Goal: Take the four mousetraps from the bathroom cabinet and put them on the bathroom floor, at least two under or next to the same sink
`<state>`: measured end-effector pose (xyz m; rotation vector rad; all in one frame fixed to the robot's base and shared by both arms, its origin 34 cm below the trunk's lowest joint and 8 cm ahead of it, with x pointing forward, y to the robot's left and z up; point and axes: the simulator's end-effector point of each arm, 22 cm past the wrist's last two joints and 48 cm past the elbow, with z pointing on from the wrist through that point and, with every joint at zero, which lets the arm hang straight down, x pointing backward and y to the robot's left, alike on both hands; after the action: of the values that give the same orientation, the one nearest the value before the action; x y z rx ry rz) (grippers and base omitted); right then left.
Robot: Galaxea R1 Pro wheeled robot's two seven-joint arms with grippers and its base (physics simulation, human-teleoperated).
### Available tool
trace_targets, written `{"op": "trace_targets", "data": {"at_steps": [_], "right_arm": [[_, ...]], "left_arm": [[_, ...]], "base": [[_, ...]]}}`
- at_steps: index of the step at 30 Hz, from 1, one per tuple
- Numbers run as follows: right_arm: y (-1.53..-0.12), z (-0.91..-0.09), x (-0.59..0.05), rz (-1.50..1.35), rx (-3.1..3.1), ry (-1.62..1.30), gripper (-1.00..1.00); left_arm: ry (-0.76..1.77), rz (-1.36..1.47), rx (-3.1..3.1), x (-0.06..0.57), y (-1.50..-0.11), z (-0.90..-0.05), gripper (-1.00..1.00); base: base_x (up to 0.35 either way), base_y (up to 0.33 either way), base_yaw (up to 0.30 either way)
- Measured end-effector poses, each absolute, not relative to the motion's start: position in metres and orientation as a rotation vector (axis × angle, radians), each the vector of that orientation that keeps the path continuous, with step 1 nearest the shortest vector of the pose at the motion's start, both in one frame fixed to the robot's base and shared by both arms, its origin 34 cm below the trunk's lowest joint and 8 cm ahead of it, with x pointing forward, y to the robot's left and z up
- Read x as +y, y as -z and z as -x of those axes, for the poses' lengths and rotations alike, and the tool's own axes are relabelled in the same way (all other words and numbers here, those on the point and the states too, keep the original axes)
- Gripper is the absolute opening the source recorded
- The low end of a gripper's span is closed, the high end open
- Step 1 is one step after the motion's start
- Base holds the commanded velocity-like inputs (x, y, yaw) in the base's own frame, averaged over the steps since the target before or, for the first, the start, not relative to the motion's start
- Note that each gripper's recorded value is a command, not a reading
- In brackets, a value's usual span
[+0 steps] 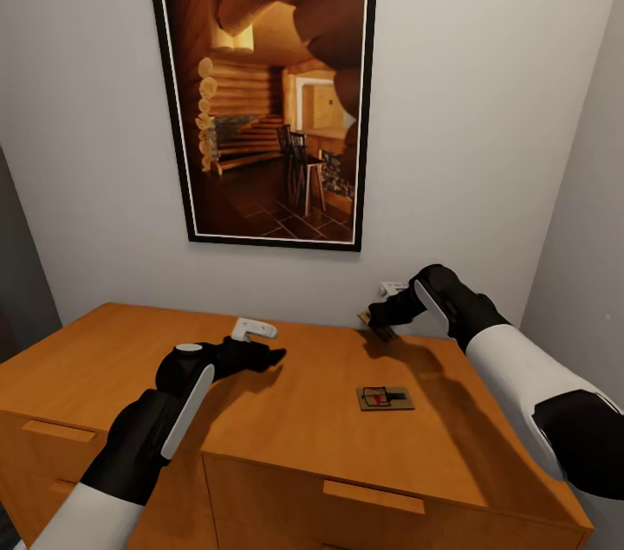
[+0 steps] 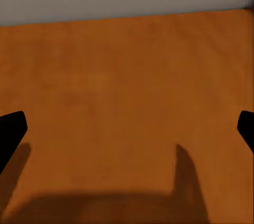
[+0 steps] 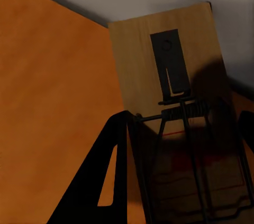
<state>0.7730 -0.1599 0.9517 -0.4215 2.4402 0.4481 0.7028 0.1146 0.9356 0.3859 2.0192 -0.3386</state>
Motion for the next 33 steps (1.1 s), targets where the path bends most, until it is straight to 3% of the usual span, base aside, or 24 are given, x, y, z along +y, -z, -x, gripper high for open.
{"op": "trace_targets", "data": {"at_steps": [10,33], "right_arm": [[-0.954,-0.773,-0.161,0.433,2.425,-0.442,-1.0],[-1.007,-0.796,-0.18,0.47,2.339,-0.266,-1.0]], "left_arm": [[0.419,-0.582,2.02,0.063,-0.923,-0.676,1.0],[0.405,-0.577,2.018,0.069,-0.923,-0.679,1.0]], "base": [[0.0,0.0,0.0],[-0.077,0.0,0.0]]}}
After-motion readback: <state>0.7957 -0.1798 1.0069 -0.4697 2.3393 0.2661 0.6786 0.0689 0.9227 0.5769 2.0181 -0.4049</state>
